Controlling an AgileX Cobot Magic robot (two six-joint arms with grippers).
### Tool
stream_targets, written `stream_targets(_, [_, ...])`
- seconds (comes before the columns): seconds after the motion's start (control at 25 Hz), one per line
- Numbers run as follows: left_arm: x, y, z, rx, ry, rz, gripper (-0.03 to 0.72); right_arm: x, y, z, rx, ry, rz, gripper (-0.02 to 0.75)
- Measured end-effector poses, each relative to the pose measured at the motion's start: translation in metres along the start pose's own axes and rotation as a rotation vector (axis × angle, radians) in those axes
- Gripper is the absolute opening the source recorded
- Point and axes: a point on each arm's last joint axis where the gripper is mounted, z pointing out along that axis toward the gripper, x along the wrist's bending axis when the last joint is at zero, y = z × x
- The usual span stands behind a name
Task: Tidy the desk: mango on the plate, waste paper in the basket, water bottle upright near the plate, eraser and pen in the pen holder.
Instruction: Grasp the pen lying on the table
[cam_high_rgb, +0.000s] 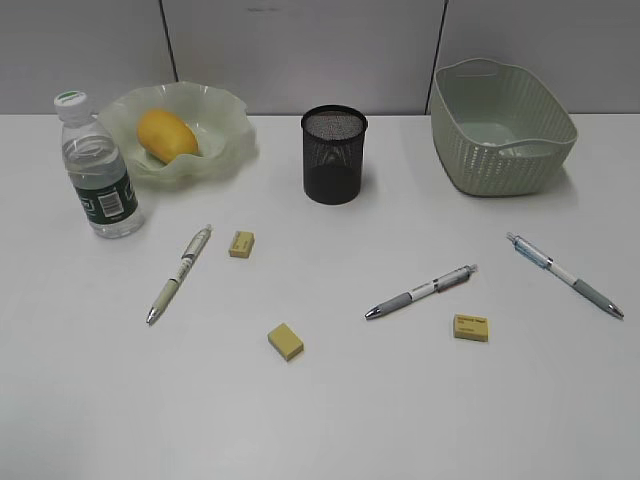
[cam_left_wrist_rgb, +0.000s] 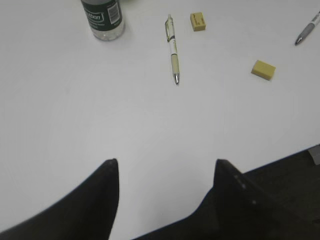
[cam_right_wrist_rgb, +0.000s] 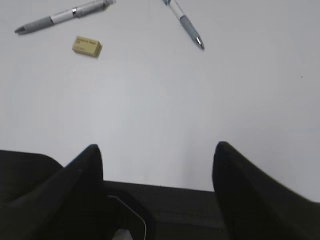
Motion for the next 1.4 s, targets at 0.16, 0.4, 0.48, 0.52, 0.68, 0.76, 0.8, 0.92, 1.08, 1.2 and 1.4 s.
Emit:
stream_targets(0.16, [0.0,-0.003,-0.003,-0.009,0.002,0.002,0.447,0.0,0.02,0.024,0.121,-0.012,-0.005,0.541])
stream_targets(0.4, [0.0,-0.005,-0.001,0.007,0.002,0.002,0.446,0.0,0.075,0.063,0.259,-0.029,-0.033,0.515])
stream_targets(0.48, [0.0,-0.005,-0.001,0.007,0.002,0.002,0.446,0.001,0.095,0.082,0.316,-0.03,-0.054,0.507])
stream_targets(0.52, [0.0,-0.005,-0.001,0.007,0.002,0.002,0.445,0.001,0.105,0.092,0.341,-0.028,-0.069,0.506])
stream_targets(0.68, [0.0,-0.005,-0.001,0.007,0.002,0.002,0.445,0.002,0.138,0.127,0.423,-0.02,-0.115,0.501])
stream_targets(0.76, [0.0,-0.005,-0.001,0.008,0.002,0.002,0.445,0.002,0.151,0.145,0.453,-0.015,-0.14,0.5])
stream_targets(0.8, [0.0,-0.005,-0.001,0.008,0.002,0.002,0.442,0.002,0.158,0.151,0.454,-0.014,-0.151,0.499])
stream_targets(0.92, [0.0,-0.005,-0.001,0.008,0.002,0.002,0.438,0.002,0.173,0.174,0.472,-0.013,-0.195,0.499])
stream_targets(1.08, [0.0,-0.005,-0.001,0.008,0.002,0.002,0.439,0.0,0.179,0.203,0.513,-0.005,-0.282,0.499])
stream_targets(1.2, [0.0,-0.005,-0.001,0.008,0.002,0.002,0.438,-0.001,0.171,0.227,0.562,0.014,-0.348,0.499])
stream_targets(1.4, [0.0,-0.005,-0.001,0.009,0.002,0.002,0.435,-0.002,0.159,0.264,0.583,0.035,-0.43,0.496])
